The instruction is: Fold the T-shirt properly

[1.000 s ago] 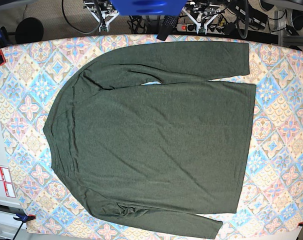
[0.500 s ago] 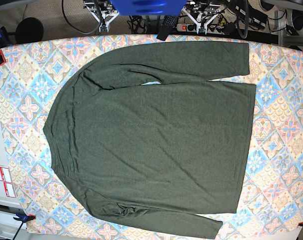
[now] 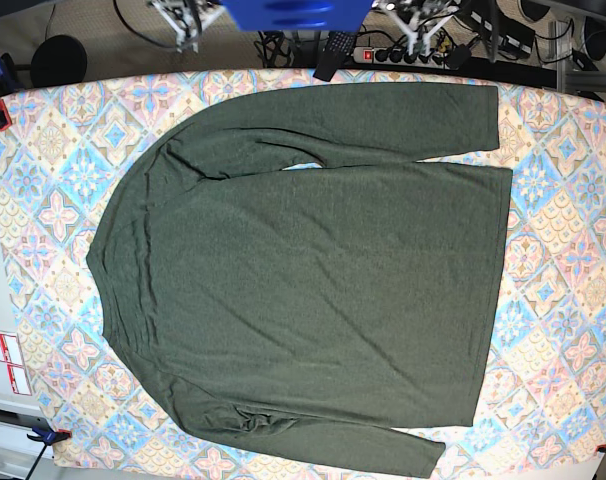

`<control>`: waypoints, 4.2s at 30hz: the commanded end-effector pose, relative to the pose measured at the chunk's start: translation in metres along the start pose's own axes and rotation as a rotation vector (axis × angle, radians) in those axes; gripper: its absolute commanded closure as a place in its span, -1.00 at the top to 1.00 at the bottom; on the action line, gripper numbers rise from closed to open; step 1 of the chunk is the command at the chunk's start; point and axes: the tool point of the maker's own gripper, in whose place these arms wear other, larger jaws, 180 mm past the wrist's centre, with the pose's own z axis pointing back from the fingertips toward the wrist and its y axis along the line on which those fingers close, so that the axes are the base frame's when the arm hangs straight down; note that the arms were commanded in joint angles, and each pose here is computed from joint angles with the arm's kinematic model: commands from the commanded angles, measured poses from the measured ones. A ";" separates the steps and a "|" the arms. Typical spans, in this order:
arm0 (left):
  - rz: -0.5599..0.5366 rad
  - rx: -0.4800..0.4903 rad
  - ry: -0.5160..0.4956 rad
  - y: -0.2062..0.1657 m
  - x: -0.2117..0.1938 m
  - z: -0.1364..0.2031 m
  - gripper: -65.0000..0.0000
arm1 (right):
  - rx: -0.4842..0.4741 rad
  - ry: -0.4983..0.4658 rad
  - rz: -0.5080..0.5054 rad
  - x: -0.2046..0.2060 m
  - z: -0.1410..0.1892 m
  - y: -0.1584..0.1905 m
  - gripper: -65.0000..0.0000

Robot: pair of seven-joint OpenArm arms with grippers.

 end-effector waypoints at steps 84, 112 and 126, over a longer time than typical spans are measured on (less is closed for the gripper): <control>0.411 -0.207 -0.395 0.078 0.169 0.153 -0.16 | -0.073 -0.594 0.106 0.147 0.220 -0.035 -1.00; 0.331 -0.324 -0.432 0.030 0.184 0.173 -1.00 | -0.063 -0.537 0.084 0.165 0.212 -0.028 -0.95; 0.352 -0.274 -0.513 0.058 0.202 0.191 -1.00 | 0.009 -0.664 0.103 0.234 0.225 0.006 -0.70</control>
